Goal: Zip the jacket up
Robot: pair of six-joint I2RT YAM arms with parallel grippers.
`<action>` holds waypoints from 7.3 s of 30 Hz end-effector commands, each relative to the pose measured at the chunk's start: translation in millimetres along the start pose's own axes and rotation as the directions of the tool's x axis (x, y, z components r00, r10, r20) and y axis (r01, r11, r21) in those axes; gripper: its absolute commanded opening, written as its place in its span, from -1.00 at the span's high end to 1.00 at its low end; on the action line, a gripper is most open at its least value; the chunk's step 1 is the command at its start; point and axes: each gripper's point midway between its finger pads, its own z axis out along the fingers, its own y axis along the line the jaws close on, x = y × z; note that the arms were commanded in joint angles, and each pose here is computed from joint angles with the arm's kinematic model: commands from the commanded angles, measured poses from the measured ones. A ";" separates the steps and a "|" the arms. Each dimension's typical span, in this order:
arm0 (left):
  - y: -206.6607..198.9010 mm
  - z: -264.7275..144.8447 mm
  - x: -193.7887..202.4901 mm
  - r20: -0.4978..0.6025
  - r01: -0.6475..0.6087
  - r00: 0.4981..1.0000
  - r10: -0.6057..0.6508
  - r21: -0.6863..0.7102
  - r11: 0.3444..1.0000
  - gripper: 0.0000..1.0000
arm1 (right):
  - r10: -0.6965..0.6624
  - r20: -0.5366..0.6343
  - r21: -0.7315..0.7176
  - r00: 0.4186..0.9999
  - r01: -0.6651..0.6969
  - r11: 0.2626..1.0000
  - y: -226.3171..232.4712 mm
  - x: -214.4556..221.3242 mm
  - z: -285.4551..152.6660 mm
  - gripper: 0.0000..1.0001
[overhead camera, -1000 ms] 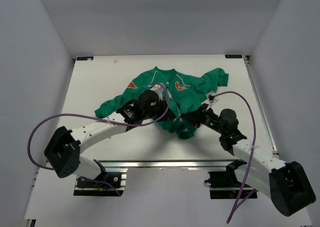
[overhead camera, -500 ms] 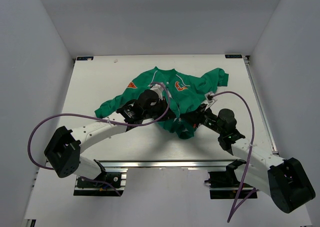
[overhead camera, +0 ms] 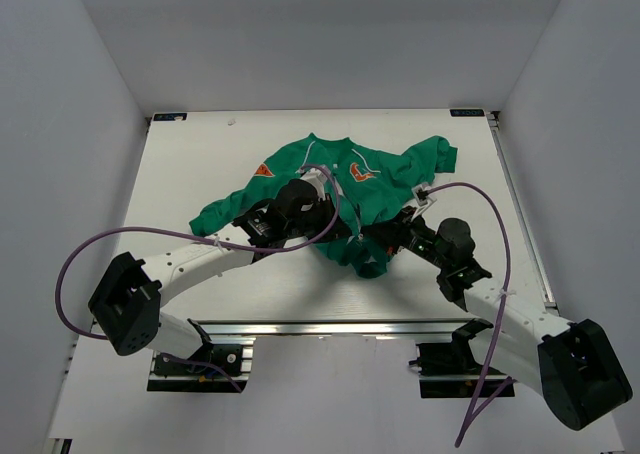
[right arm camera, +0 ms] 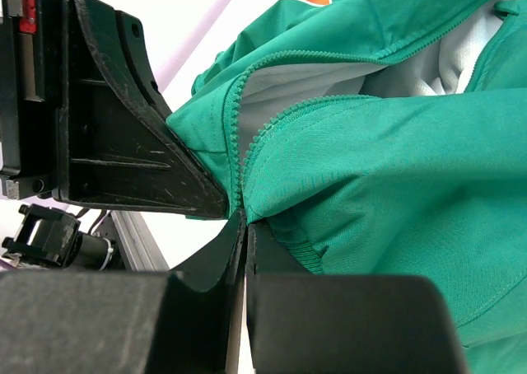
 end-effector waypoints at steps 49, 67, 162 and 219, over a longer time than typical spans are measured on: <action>-39.1 -26.4 20.5 -0.039 -0.236 0.965 0.258 0.291 0.927 1.00 | -0.071 0.020 -0.143 0.997 0.073 0.987 34.9 -22.5 12.0 1.00; -18.7 -16.5 26.5 -0.107 -0.160 0.978 0.180 0.172 0.972 0.13 | -0.021 -0.040 -0.123 0.999 0.016 0.992 30.8 -5.3 2.4 1.00; -5.5 -28.9 40.3 -0.122 -0.057 0.986 0.112 0.386 0.921 1.00 | 0.077 -0.001 0.029 0.997 -0.077 0.997 23.8 -48.7 39.1 1.00; 11.7 -14.8 -7.0 -0.450 0.486 0.829 -0.331 0.288 0.825 1.00 | -0.827 -0.349 0.218 0.440 0.897 0.385 18.1 23.6 9.0 -0.77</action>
